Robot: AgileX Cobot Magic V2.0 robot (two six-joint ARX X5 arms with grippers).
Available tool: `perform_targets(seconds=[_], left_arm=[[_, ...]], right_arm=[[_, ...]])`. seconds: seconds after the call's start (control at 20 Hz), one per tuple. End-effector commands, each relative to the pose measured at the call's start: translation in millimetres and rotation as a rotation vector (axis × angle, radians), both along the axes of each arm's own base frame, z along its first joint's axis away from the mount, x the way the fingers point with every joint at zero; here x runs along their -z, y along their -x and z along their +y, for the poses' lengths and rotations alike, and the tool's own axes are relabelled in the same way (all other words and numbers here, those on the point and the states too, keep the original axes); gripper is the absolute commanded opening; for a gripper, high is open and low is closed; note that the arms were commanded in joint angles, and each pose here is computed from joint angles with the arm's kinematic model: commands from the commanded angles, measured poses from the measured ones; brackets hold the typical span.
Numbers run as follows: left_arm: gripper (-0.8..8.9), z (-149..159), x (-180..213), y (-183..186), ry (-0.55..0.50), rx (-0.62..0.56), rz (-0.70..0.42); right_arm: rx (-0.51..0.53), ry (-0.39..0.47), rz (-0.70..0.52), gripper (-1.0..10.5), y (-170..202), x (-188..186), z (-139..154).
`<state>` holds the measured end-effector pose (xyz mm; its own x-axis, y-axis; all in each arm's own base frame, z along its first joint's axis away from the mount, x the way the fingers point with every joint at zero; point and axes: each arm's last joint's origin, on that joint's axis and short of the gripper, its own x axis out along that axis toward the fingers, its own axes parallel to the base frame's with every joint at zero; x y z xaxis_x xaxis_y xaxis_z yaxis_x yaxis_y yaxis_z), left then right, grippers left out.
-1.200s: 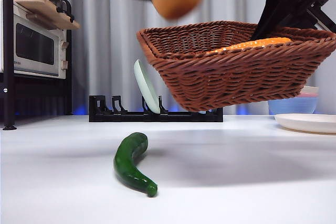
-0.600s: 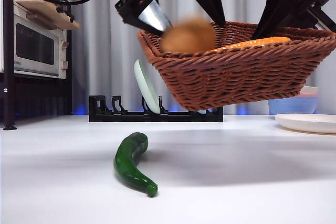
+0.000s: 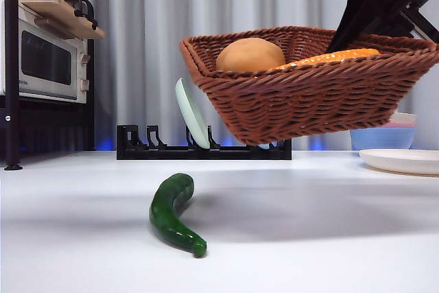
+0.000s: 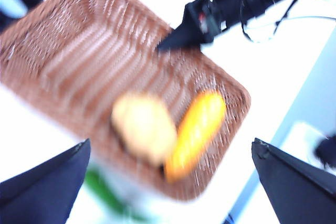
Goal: Pick up the basket,pick up the corn from the table,pick up the potato from the table,pick up the cucumber from the table,put all items into the basket
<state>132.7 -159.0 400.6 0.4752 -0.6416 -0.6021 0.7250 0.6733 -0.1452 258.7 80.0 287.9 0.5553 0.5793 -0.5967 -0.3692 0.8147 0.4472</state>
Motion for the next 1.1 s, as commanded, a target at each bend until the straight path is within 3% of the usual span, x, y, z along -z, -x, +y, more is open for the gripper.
perform_targets(seconds=[0.05, 0.15, 0.55, 0.7, 1.1], left_arm=[[5.65, 5.3, 17.3, 2.8, -0.136, -0.067, 0.116], [5.65, 7.5, 27.6, 3.3, -0.211, -0.114, 0.159], [5.61, -15.5, 120.6, -16.2, -0.207, -0.213, 0.214], [5.61, -32.1, 154.0, -31.6, -0.255, -0.239, 0.214], [5.59, -54.1, 215.9, -78.6, -0.32, -0.314, 0.262]], right_arm=[[0.005, -0.028, -0.049, -0.2, -3.0, -7.2, 0.2], [0.02, -0.036, -0.072, -0.2, -5.5, -9.1, -3.1], [0.157, -0.07, -0.099, -0.2, -14.7, -13.4, -34.4], [0.202, -0.079, -0.091, -0.2, -16.1, -13.4, -44.2], [0.214, -0.084, -0.115, -0.2, -9.4, -21.2, -48.0]])
